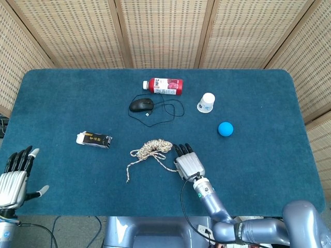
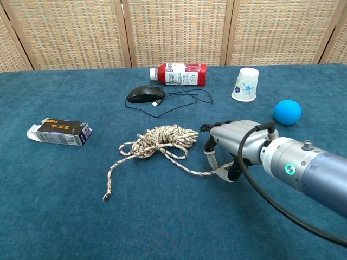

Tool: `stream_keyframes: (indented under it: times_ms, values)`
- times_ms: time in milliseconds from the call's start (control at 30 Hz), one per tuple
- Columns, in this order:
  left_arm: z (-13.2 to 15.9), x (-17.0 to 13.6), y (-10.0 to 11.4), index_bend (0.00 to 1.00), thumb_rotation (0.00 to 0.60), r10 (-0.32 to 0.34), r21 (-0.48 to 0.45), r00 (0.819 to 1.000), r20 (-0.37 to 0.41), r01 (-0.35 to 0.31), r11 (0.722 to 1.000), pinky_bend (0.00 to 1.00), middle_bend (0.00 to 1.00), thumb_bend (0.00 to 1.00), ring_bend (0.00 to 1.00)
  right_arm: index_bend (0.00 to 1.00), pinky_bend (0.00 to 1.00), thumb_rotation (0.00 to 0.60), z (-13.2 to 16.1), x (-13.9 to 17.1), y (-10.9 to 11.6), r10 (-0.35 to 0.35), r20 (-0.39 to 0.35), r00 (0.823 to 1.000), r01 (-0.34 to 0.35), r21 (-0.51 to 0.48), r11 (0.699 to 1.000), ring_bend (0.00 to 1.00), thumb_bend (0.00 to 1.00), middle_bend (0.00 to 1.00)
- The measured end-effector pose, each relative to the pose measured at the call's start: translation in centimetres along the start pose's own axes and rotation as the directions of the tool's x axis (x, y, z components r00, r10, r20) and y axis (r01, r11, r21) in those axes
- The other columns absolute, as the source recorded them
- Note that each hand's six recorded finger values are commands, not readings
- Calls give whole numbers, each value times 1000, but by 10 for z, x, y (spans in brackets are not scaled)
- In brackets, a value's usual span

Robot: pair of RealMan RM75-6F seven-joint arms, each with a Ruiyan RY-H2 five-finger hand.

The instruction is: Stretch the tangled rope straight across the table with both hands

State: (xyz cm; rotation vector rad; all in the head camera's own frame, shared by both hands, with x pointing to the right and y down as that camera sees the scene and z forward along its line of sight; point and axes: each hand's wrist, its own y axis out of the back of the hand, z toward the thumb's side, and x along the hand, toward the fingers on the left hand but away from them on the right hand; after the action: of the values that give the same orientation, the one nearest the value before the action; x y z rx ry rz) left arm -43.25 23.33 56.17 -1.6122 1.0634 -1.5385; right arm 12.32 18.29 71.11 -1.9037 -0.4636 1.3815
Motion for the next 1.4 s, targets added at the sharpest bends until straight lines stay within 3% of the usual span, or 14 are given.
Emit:
stream_keyframes:
  times_ms: [133,333,467,633,933,1033,1167,1300,1400]
  values:
    - [18,14,-9,0,600,-20,7,996,90,19,1000,0,0,146,0,710,0,600,-2,1,2,0,1,1000,0,-3,1000,0,525,0]
    - [55,41,-27,7,600,-77,-10,968,240,82,997,0,0,146,0,712,0,600,-2,3,1,3,3,1000,-3,0,1000,0,524,0]
    - [83,62,-36,95,600,-96,44,930,355,86,995,0,0,147,0,713,0,600,-2,3,2,4,5,1000,-4,2,1000,0,525,0]
    - [109,79,-43,182,600,-101,163,870,482,24,986,0,0,155,0,716,0,600,-1,4,3,3,6,1000,-3,7,1000,0,525,0]
    - [138,98,-57,249,600,-138,336,698,703,-155,929,0,0,155,0,716,0,600,-4,2,5,-3,13,1000,3,22,1000,0,525,0]
    - [147,100,-64,273,600,-157,366,620,769,-226,903,0,0,155,0,716,0,600,-6,1,5,-1,16,1000,0,27,1000,0,525,0]
    - [156,101,-74,346,600,-190,390,540,820,-286,875,0,0,172,0,716,0,600,-8,0,3,4,20,1000,-5,28,1000,0,525,0]
    - [163,102,-85,367,600,-223,403,476,851,-320,857,0,0,195,0,716,0,600,-9,-1,2,7,24,1000,-8,23,1000,0,525,0]
    - [169,103,-94,377,600,-250,415,438,863,-335,846,0,0,213,0,716,0,600,-10,-2,2,8,29,1000,-9,28,1000,0,525,0]
